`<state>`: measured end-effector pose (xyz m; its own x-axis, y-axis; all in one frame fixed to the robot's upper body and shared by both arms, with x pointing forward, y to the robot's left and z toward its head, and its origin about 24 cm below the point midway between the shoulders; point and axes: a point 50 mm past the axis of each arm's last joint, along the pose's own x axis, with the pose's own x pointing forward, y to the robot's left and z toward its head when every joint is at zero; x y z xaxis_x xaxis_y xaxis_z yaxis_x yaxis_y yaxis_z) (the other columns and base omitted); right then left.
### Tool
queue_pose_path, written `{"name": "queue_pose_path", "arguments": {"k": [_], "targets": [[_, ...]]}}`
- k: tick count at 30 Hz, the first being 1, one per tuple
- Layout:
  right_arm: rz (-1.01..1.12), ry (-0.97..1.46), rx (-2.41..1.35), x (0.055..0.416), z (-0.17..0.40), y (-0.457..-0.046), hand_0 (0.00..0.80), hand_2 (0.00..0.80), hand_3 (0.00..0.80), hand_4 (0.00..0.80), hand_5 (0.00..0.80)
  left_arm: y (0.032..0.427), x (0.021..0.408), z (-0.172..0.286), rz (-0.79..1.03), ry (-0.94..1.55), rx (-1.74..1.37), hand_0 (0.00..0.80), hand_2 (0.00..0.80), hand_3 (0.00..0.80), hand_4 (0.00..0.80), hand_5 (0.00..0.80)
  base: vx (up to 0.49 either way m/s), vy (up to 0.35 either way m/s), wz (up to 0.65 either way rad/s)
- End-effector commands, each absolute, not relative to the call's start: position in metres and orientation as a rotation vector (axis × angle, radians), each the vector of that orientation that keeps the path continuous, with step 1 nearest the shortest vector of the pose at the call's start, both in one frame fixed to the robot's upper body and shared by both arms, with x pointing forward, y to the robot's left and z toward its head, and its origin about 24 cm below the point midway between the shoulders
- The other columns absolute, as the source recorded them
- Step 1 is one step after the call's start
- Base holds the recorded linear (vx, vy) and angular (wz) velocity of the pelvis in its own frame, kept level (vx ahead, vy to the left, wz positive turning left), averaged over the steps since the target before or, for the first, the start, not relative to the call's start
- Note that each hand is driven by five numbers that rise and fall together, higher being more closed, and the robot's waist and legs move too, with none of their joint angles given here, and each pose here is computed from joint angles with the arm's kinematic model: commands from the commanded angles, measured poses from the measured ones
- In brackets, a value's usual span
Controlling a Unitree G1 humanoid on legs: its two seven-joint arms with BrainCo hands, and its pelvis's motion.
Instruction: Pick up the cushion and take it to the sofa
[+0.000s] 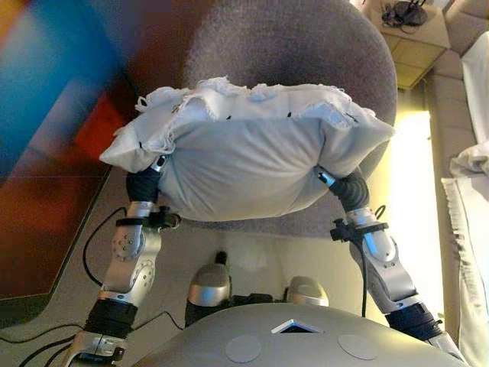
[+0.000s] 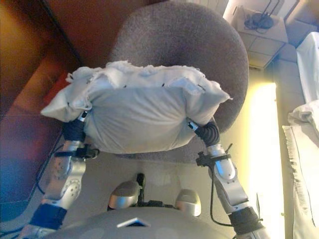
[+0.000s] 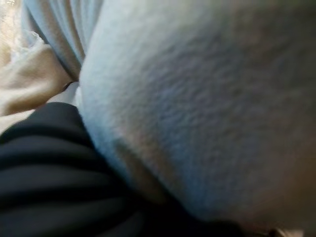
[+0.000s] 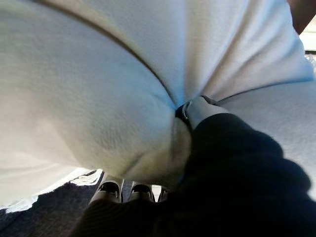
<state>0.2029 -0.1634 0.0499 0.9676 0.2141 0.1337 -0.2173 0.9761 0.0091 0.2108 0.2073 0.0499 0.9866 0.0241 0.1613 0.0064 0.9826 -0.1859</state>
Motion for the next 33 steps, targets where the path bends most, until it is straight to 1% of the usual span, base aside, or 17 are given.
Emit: {"name": "queue_pose_path", "arguments": {"k": [1, 4, 7, 18, 23, 33], "targets": [[0.276, -0.386, 0.064, 0.208, 0.089, -0.153, 0.8, 0.8, 0.8, 0.8, 0.8, 0.18, 0.213, 0.082, -0.151, -0.354, -0.22, 0.8, 0.8, 0.8, 0.8, 0.8, 0.311, -0.138, 0.46], [0.274, -0.384, 0.062, 0.213, 0.088, -0.15, 0.8, 0.8, 0.8, 0.8, 0.8, 0.173, 0.211, 0.082, -0.164, -0.358, -0.223, 0.8, 0.8, 0.8, 0.8, 0.8, 0.347, -0.14, 0.42], [0.278, -0.383, 0.06, 0.215, 0.089, -0.147, 0.8, 0.8, 0.8, 0.8, 0.8, 0.173, 0.213, 0.081, -0.161, -0.353, -0.226, 0.8, 0.8, 0.8, 0.8, 0.8, 0.416, -0.181, 0.17], [0.286, -0.338, 0.002, 0.213, 0.085, -0.162, 0.8, 0.8, 0.8, 0.8, 0.8, 0.175, 0.21, 0.076, -0.127, -0.322, -0.291, 0.8, 0.8, 0.8, 0.8, 0.8, 0.239, -0.146, 0.1], [0.303, -0.311, -0.018, 0.209, 0.081, -0.165, 0.8, 0.8, 0.8, 0.8, 0.8, 0.178, 0.207, 0.073, -0.123, -0.323, -0.306, 0.8, 0.8, 0.8, 0.8, 0.8, 0.242, 0.121, -0.17], [0.282, -0.245, -0.011, 0.205, 0.07, -0.168, 0.8, 0.8, 0.8, 0.8, 0.8, 0.172, 0.215, 0.066, -0.112, -0.284, -0.255, 0.8, 0.8, 0.8, 0.8, 0.8, 0.143, 0.086, -0.04]]}}
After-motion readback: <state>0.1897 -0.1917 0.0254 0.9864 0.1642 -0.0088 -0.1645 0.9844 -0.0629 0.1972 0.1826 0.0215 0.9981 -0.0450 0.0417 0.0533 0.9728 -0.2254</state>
